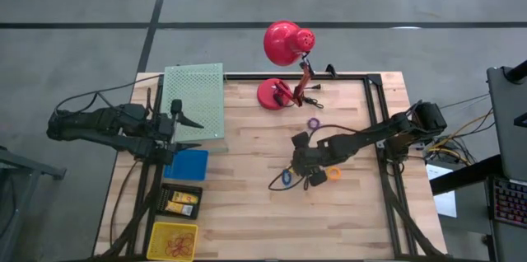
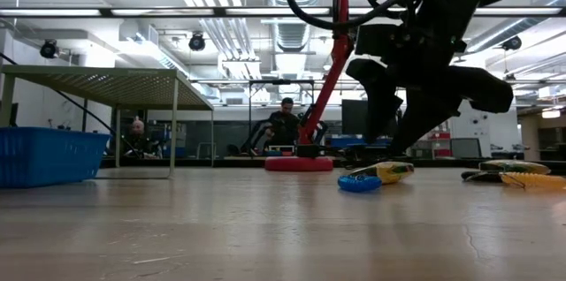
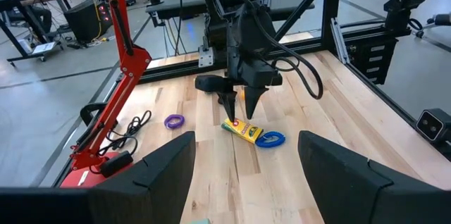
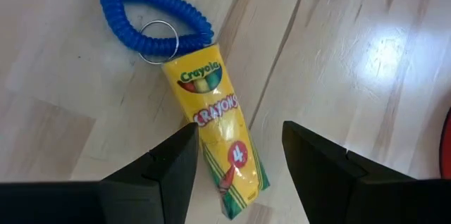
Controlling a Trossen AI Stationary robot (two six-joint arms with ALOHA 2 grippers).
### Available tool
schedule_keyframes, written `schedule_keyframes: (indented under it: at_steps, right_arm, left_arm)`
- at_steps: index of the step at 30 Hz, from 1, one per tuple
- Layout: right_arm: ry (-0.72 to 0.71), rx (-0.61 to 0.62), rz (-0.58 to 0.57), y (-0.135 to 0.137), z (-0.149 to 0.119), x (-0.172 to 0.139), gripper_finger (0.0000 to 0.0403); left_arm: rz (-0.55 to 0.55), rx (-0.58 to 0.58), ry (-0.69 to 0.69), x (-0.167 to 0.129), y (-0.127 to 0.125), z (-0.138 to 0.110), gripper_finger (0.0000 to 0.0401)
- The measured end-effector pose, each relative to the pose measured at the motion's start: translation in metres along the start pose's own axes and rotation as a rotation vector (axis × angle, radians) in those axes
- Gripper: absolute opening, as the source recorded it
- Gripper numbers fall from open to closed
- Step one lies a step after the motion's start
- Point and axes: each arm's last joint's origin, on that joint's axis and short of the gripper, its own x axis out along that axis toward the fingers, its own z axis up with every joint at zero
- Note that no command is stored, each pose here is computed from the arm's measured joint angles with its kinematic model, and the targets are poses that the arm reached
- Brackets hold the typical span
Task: Pick & Place Office Desk Supplies
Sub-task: Put the crayons box into the black bin
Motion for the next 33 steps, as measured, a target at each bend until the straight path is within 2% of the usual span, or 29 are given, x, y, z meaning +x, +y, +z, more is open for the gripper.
schedule_keyframes:
  at_steps: [13, 16, 28, 33]
  right_arm:
    - [-0.031, 0.008, -0.005, 0.007, -0.013, 0.013, 0.0203]
    - [-0.025, 0.021, -0.039, 0.007, -0.015, 0.014, 0.0203]
    - [0.008, 0.042, -0.024, 0.010, -0.027, 0.020, 0.0203]
    - [-0.042, 0.055, -0.039, 0.009, -0.023, 0.020, 0.0203]
  left_arm:
    - [0.000, 0.000, 0.000, 0.000, 0.000, 0.000, 0.0256]
    - [0.000, 0.000, 0.000, 0.000, 0.000, 0.000, 0.0256]
    - [-0.001, 0.000, 0.000, 0.000, 0.000, 0.000, 0.0256]
    - [-0.001, 0.000, -0.001, 0.000, 0.000, 0.000, 0.0256]
